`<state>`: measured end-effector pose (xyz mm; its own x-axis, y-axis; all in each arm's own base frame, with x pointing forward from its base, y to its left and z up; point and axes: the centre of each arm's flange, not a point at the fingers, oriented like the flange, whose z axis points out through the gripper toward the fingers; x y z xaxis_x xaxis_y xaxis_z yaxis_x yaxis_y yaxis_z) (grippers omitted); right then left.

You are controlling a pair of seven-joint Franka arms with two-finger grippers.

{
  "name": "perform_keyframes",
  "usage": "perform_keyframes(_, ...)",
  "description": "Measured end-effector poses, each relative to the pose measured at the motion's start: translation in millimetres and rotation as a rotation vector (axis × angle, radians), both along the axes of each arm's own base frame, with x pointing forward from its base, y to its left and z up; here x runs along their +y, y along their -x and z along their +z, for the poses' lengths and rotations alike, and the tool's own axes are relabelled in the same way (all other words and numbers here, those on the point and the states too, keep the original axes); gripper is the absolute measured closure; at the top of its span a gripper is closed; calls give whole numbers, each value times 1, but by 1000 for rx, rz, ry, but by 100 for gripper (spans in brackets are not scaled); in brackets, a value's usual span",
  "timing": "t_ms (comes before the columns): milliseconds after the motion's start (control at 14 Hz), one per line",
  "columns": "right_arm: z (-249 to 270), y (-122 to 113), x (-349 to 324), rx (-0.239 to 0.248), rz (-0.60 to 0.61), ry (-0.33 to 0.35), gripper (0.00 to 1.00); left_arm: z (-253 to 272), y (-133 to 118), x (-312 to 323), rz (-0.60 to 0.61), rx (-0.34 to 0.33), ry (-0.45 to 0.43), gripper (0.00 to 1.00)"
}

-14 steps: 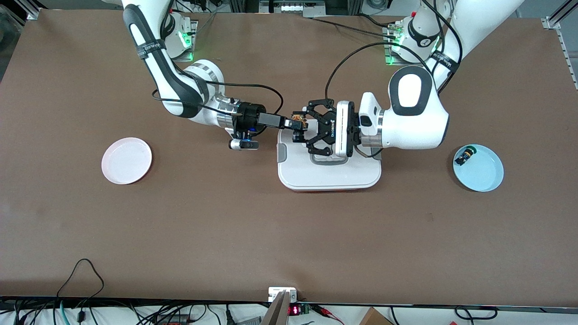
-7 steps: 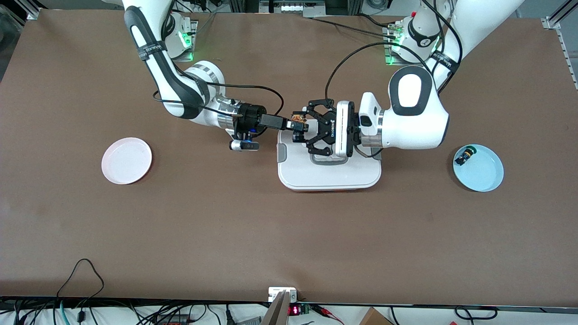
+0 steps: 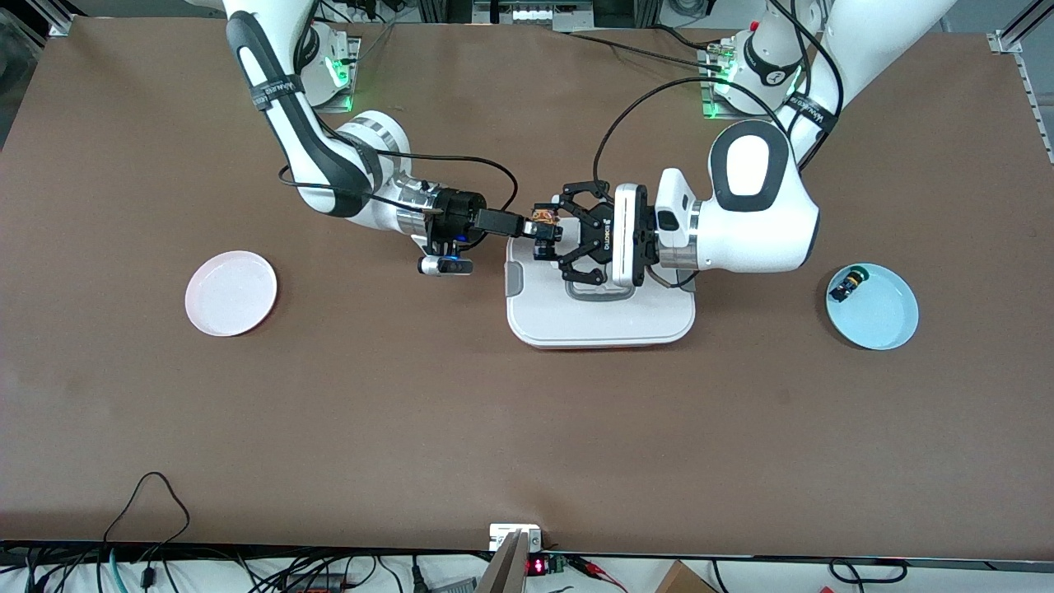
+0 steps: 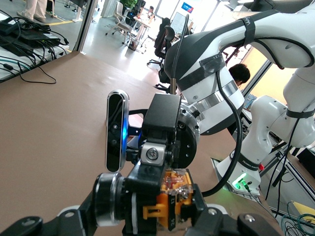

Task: Transfer orange switch to right arm and place
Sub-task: 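Close the right gripper on the orange switch beside the left gripper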

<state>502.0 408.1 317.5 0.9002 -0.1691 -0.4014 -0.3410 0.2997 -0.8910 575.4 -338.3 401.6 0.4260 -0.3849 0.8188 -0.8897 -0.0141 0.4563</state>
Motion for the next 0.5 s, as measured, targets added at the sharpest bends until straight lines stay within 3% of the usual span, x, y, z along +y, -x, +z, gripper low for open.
perform_keyframes(143,0,0,0,0,0,0,65,0,0,0,0,0,0,28)
perform_keyframes(358,0,-1,-1,-8,-5,4,65,1,2,-4,-7,0,4,3)
perform_keyframes(502,0,-2,-2,-9,-7,4,65,2,3,-5,-10,1,5,0)
